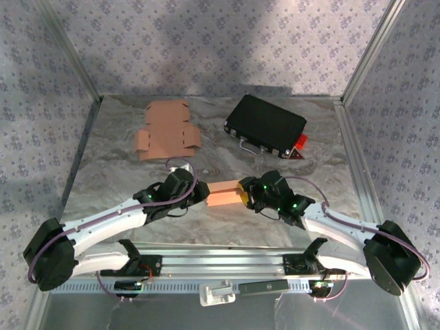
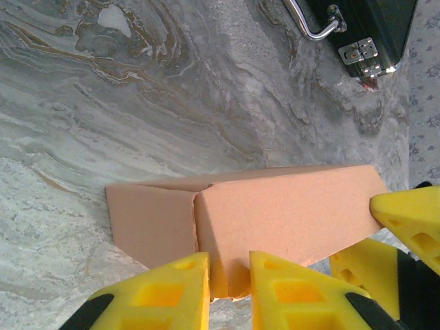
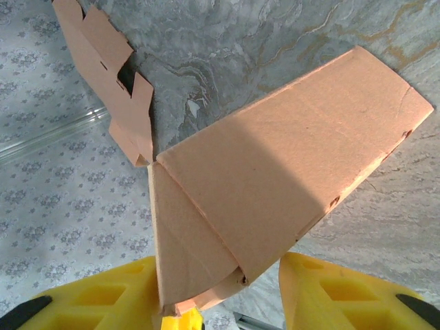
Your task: Fold the paper box
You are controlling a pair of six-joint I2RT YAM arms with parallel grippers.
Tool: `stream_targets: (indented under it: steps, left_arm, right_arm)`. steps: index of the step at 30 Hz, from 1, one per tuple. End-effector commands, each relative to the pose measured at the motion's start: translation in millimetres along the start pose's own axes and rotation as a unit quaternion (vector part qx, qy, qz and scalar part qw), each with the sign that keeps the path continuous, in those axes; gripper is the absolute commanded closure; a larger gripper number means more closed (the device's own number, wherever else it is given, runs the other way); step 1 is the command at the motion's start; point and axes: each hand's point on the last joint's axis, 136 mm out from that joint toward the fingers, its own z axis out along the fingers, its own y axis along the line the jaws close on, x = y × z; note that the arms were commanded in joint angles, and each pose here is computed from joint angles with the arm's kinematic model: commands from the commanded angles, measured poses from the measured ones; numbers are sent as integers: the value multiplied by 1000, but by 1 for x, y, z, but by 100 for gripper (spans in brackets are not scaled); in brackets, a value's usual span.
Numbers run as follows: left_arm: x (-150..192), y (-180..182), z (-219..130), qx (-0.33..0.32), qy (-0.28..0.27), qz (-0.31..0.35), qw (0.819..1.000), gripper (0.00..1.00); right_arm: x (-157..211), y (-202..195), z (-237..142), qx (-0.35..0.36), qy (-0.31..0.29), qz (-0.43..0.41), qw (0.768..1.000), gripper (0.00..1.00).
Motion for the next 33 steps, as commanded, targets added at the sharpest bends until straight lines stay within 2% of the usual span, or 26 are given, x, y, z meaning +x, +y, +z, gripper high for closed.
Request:
stream_targets:
  steps: [1, 5, 12, 16, 22, 28, 33]
  left_arm:
    - [10, 26, 2, -46, 8, 2, 999, 81]
    - [11, 27, 0, -54, 8, 8, 999, 80]
    - [4, 21, -13, -61, -5, 27, 998, 60]
    - [4, 20, -11, -52, -4, 27, 998, 57]
    - [11, 22, 4, -42, 9, 16, 999, 62]
    - [14, 27, 10, -46, 12, 12, 999, 78]
    - [15, 30, 10, -47, 11, 9, 999, 82]
  right_arm:
    - [-9, -8, -4, 14, -23, -3, 1000, 55]
    - [-10, -7, -5, 17, -26, -5, 1000, 56]
    - [-10, -9, -5, 20, -27, -5, 999, 57]
    - [-11, -9, -5, 22, -28, -6, 999, 57]
    - [-10, -10, -4, 23, -27, -6, 999, 58]
    - [-12, -12, -8, 27, -29, -14, 999, 57]
    - [-14, -1, -20, 30, -33, -58, 997, 46]
